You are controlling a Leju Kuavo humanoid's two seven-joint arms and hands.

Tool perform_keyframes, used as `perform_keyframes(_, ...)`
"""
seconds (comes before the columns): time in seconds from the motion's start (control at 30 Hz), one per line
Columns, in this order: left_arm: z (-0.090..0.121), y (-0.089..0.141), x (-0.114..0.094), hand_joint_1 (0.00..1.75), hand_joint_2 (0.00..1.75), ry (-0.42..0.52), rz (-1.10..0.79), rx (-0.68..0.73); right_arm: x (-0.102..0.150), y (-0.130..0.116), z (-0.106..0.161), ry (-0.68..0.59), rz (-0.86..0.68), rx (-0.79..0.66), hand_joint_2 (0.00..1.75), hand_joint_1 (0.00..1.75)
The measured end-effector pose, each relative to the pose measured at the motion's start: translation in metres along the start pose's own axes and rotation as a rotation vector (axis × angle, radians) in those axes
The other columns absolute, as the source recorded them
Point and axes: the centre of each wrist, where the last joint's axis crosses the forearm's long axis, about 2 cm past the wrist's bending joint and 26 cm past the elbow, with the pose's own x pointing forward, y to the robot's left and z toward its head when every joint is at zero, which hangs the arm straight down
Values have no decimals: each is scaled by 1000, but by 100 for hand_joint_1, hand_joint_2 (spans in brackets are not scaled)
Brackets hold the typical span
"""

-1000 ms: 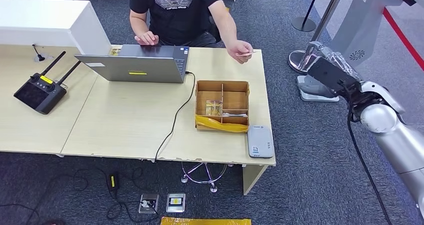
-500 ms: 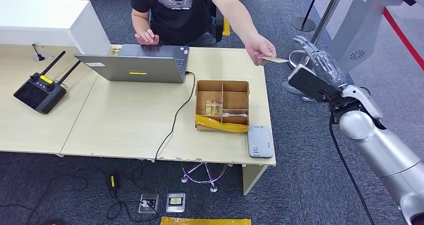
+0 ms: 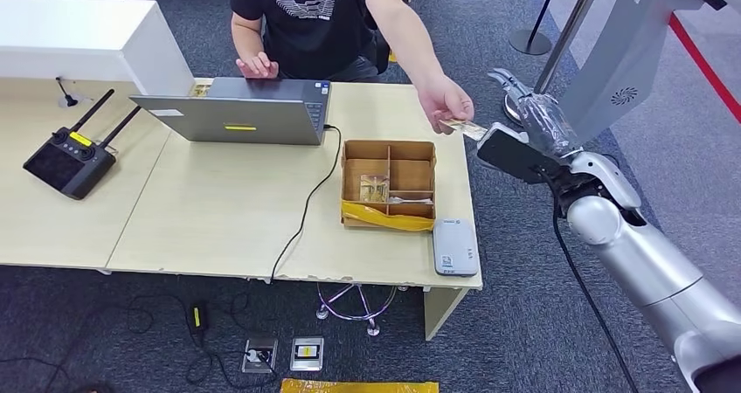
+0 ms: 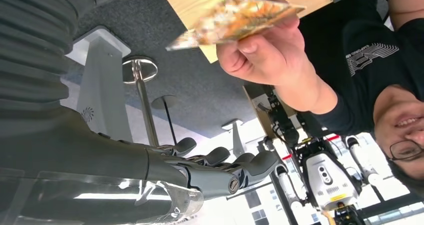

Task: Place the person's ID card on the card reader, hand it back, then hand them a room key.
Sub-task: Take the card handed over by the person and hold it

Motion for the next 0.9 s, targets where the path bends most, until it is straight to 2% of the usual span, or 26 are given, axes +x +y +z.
perform_keyframes(0.53,0,0,0,0,0,1,0,1,1,9,-10,6,4,3,175,0)
perform_keyframes(0.57,0,0,0,0,0,1,1,1,1,9,-10,8,5,0,175,27)
perform_keyframes(0.67,0,0,0,0,0,2,3,3,1,11,-12,9,8,-6,175,158)
perform_keyframes(0.7,0,0,0,0,0,2,4,3,2,12,-13,9,7,-7,175,175)
perform_keyframes(0.9,0,0,0,0,0,7,18,7,7,18,-20,-7,-6,-6,175,175)
